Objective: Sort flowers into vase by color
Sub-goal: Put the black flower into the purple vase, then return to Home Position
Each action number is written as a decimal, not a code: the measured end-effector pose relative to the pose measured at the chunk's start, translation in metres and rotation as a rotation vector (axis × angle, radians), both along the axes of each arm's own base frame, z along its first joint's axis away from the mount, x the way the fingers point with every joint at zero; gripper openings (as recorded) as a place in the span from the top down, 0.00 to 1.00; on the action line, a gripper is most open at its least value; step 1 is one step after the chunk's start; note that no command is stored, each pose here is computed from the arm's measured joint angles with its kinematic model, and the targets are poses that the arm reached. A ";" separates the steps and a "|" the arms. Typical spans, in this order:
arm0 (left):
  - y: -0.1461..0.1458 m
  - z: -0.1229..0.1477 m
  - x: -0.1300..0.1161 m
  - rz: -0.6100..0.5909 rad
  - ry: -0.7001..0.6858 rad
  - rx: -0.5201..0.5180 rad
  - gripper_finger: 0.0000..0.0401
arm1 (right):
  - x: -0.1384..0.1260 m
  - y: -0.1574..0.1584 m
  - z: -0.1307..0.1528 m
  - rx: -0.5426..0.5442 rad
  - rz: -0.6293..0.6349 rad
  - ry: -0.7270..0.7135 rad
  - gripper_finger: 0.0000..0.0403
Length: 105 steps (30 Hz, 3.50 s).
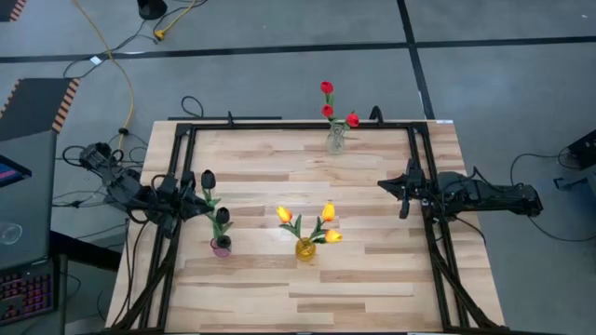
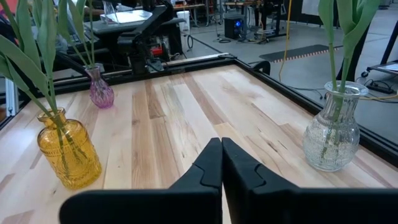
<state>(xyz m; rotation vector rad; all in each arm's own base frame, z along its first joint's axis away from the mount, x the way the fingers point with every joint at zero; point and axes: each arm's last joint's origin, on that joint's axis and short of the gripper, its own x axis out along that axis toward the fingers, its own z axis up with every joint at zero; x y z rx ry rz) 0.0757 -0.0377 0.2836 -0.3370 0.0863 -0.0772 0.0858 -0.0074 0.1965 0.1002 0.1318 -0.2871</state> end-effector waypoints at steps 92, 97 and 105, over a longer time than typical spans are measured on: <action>0.022 0.003 -0.028 0.197 -0.090 -0.010 0.87 | 0.000 0.000 0.000 -0.004 0.001 0.001 0.92; 0.025 0.003 -0.029 0.275 -0.090 0.119 0.99 | 0.000 0.000 0.000 -0.004 0.001 0.001 0.92; 0.028 0.006 -0.028 0.337 -0.093 0.222 1.00 | 0.000 0.000 0.000 -0.003 0.001 0.001 0.92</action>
